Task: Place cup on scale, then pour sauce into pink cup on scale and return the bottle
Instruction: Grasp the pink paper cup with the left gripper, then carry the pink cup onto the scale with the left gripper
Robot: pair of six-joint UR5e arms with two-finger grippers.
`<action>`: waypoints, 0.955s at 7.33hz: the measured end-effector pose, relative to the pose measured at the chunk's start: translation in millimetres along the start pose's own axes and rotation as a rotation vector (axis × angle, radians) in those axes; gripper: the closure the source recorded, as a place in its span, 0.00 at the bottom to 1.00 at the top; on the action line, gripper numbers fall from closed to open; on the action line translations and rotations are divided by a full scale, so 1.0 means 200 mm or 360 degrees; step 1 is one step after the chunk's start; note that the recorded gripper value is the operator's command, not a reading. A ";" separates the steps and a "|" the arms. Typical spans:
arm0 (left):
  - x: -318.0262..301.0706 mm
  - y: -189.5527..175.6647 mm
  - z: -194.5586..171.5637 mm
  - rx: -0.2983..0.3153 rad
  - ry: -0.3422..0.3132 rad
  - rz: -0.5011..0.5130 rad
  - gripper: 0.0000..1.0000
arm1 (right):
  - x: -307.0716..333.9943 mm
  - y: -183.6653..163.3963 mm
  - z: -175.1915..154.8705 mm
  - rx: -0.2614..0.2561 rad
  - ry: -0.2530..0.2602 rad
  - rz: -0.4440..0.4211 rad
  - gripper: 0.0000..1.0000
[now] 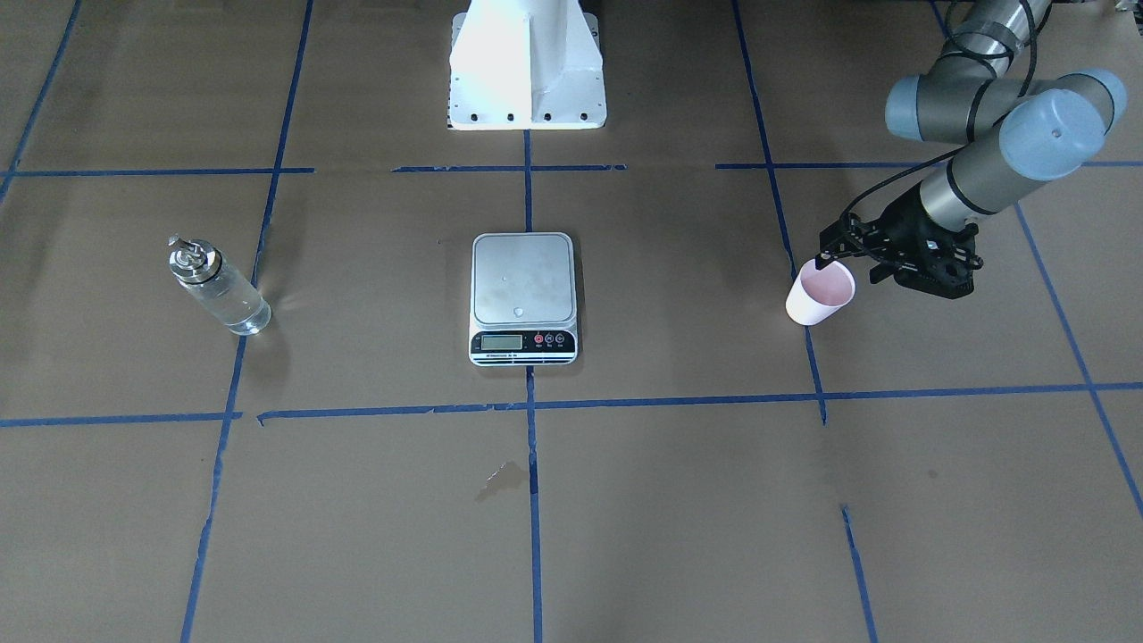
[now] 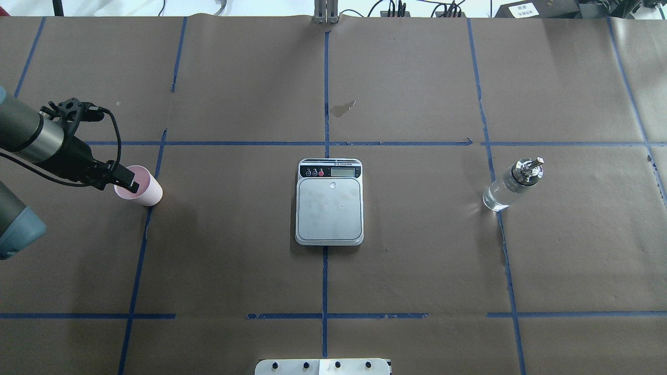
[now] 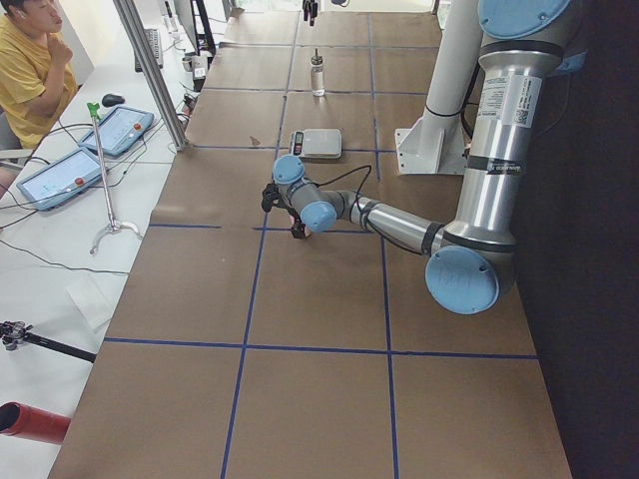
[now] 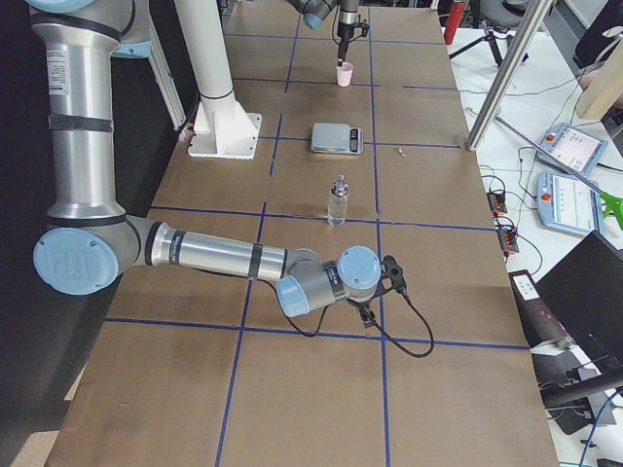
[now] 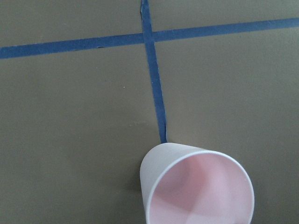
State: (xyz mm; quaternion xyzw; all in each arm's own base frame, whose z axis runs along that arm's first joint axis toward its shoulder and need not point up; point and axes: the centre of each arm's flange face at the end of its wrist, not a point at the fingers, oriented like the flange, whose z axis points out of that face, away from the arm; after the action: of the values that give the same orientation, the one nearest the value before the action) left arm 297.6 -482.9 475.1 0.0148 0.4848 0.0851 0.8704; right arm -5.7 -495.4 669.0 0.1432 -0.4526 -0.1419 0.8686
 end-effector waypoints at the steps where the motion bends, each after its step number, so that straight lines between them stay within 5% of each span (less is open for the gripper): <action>1: 0.00 -0.02 0.01 0.0015 -0.0018 -0.0001 1.00 | 0.00 0.00 0.00 0.0002 -0.0001 0.0004 0.00; 4: -0.01 -0.05 -0.01 0.0097 -0.0088 0.0005 1.00 | -0.09 -0.04 -0.04 0.0031 -0.0092 0.0216 0.00; 7: 0.43 -0.15 -0.20 0.0189 0.0031 -0.0162 1.00 | -0.18 -0.07 -0.09 0.0117 -0.0210 0.0269 0.00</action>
State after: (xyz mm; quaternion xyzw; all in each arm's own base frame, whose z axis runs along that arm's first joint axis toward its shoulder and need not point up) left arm 312.4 -500.6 378.5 0.0409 0.4975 0.0119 0.8664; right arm -12.6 -492.0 626.5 0.1265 -0.5241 -0.0605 0.8400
